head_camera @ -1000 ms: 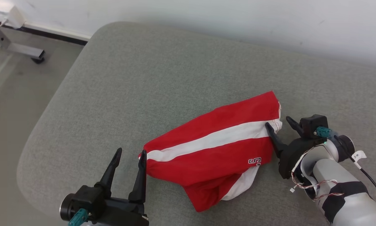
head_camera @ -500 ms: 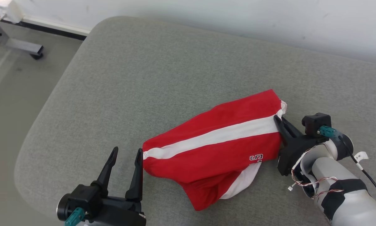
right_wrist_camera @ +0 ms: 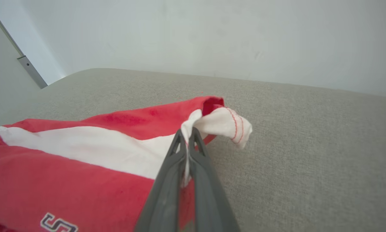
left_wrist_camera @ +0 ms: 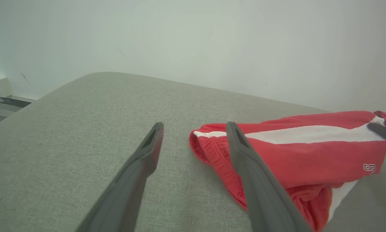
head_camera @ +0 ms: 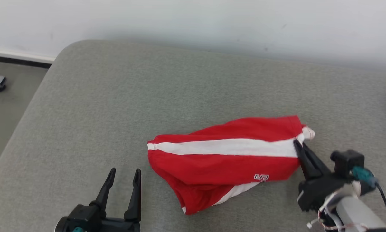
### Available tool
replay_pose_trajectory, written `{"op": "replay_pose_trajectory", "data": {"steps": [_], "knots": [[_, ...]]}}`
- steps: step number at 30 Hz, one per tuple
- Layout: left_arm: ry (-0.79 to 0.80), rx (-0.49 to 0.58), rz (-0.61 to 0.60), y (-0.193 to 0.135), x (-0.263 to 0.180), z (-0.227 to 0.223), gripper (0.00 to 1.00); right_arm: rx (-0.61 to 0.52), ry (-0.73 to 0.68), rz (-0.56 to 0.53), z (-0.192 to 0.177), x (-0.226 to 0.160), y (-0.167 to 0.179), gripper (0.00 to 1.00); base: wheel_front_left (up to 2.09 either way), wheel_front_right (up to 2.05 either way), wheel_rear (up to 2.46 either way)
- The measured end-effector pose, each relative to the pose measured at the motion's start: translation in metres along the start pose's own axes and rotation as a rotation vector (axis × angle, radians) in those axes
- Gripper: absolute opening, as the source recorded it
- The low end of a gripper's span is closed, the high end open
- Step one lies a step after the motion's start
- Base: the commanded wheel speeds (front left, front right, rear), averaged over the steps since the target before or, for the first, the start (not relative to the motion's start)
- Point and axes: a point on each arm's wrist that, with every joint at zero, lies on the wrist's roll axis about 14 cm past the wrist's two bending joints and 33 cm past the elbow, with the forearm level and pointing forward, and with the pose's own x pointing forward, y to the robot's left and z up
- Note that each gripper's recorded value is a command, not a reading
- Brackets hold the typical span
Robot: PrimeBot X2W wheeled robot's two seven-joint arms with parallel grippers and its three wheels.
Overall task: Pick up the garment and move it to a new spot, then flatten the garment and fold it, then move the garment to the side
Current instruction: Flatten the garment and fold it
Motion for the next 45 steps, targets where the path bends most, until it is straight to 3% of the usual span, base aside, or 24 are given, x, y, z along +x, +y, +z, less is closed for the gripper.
{"op": "replay_pose_trajectory", "data": {"steps": [6,11,12,13,25,45], "knots": [[0.001,-0.01,-0.06,-0.019,0.004,-0.002,1.0,0.052,0.019,-0.124,-0.023,-0.051,-0.023,0.0,0.0,0.0,0.0],[0.009,-0.017,-0.082,-0.027,0.002,-0.005,1.0,0.121,0.007,-0.197,-0.035,-0.081,-0.023,0.0,0.0,0.0,0.0],[0.007,-0.017,-0.086,-0.028,0.002,-0.004,1.0,0.124,0.005,-0.207,-0.036,-0.086,-0.022,0.25,0.0,0.0,0.0],[0.008,-0.016,-0.091,-0.03,0.002,-0.005,1.0,0.122,0.006,-0.217,-0.037,-0.09,-0.023,1.0,0.0,0.0,0.0],[-0.017,0.007,-0.123,-0.035,-0.004,0.003,1.0,0.07,-0.065,-0.306,-0.019,-0.127,-0.033,1.0,0.0,0.0,0.0],[-0.079,0.076,-0.044,-0.002,-0.014,0.025,1.0,0.054,-0.153,-0.355,0.0,-0.155,-0.024,1.0,0.0,0.0,0.0]]}}
